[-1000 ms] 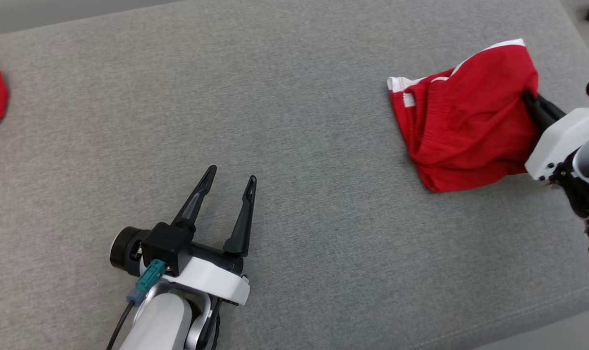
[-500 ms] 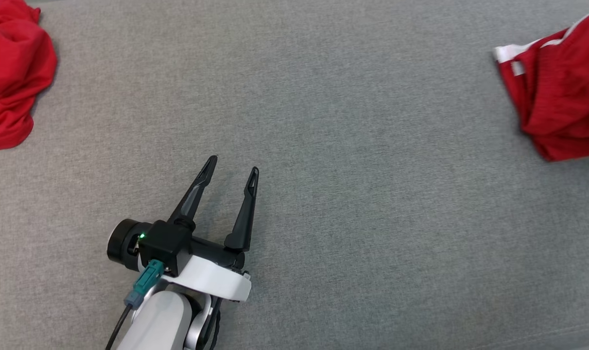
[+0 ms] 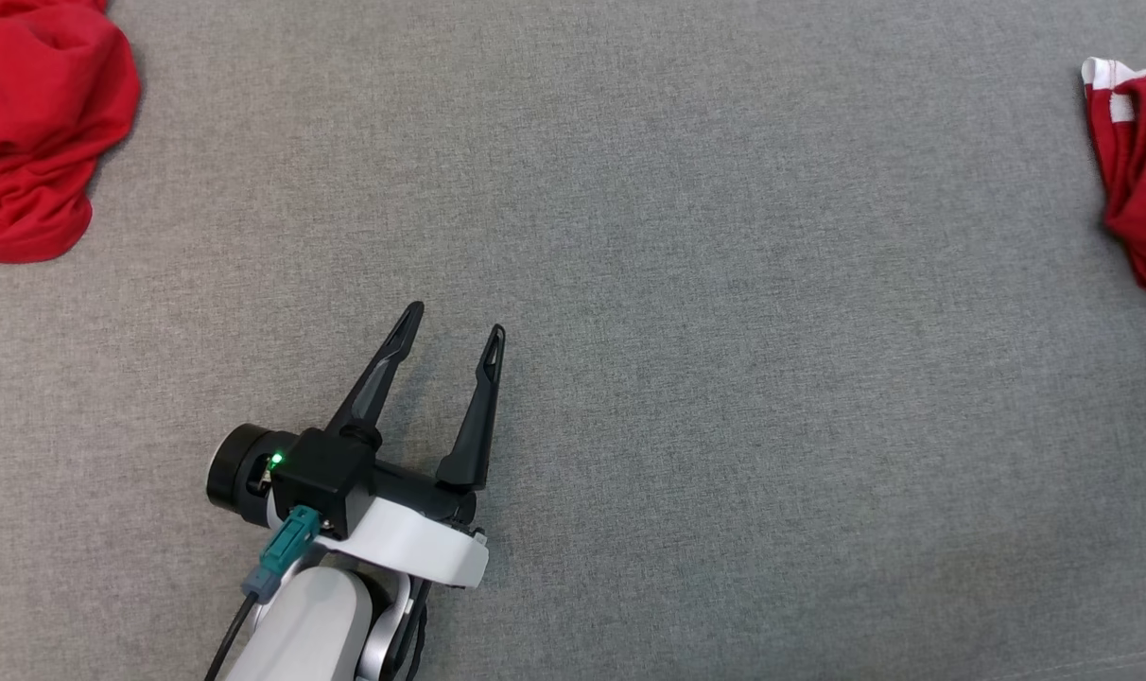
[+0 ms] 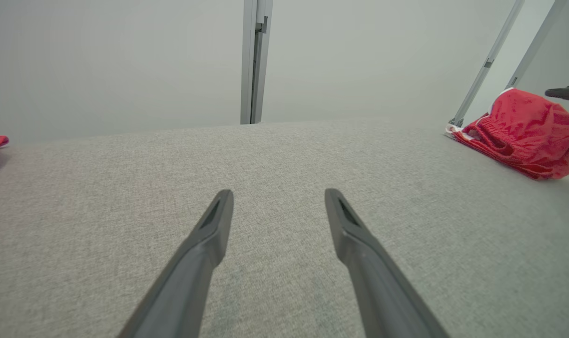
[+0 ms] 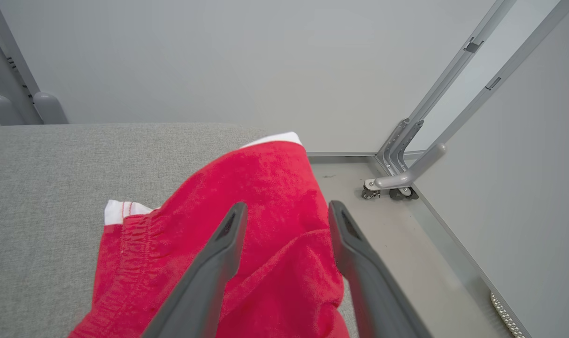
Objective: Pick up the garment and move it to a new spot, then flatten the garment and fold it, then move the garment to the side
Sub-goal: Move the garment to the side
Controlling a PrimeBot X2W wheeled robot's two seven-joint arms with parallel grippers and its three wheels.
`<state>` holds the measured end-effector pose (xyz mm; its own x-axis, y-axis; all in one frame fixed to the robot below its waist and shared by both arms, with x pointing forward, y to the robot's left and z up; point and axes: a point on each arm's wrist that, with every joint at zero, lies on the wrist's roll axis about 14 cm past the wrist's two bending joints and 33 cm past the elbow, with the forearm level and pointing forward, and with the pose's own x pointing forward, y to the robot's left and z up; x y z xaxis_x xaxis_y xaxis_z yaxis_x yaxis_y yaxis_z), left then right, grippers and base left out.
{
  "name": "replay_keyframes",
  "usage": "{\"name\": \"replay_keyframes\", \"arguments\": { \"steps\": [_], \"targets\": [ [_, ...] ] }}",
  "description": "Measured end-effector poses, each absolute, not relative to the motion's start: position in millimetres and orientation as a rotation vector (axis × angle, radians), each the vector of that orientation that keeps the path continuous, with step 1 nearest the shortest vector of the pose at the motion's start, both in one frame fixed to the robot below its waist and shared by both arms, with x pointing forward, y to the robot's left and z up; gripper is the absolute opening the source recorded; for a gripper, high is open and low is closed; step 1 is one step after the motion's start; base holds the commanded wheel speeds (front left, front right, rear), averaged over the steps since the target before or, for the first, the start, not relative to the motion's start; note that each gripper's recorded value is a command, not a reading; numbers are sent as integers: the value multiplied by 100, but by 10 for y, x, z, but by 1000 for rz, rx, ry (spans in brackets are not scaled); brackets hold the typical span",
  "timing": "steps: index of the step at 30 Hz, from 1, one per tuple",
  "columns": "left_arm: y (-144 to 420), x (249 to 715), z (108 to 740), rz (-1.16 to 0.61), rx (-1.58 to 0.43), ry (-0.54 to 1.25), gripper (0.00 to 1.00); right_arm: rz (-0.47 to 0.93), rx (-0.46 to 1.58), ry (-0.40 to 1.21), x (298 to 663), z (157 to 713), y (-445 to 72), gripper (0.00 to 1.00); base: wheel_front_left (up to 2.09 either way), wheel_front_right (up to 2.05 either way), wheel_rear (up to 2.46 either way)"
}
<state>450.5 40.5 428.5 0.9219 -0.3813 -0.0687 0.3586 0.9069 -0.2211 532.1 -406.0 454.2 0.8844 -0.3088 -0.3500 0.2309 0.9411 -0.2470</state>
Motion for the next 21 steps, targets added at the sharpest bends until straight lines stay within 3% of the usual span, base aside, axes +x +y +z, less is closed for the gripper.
{"name": "replay_keyframes", "arguments": {
  "steps": [12,21],
  "targets": [
    [374,4475,4387,-392,-205,95,100,-204,-213,328,5378,4645,-3702,100,0,0,0],
    [601,4380,4700,-308,-230,34,100,-47,-196,127,5398,5191,-3073,100,0,0,0]
  ]
}}
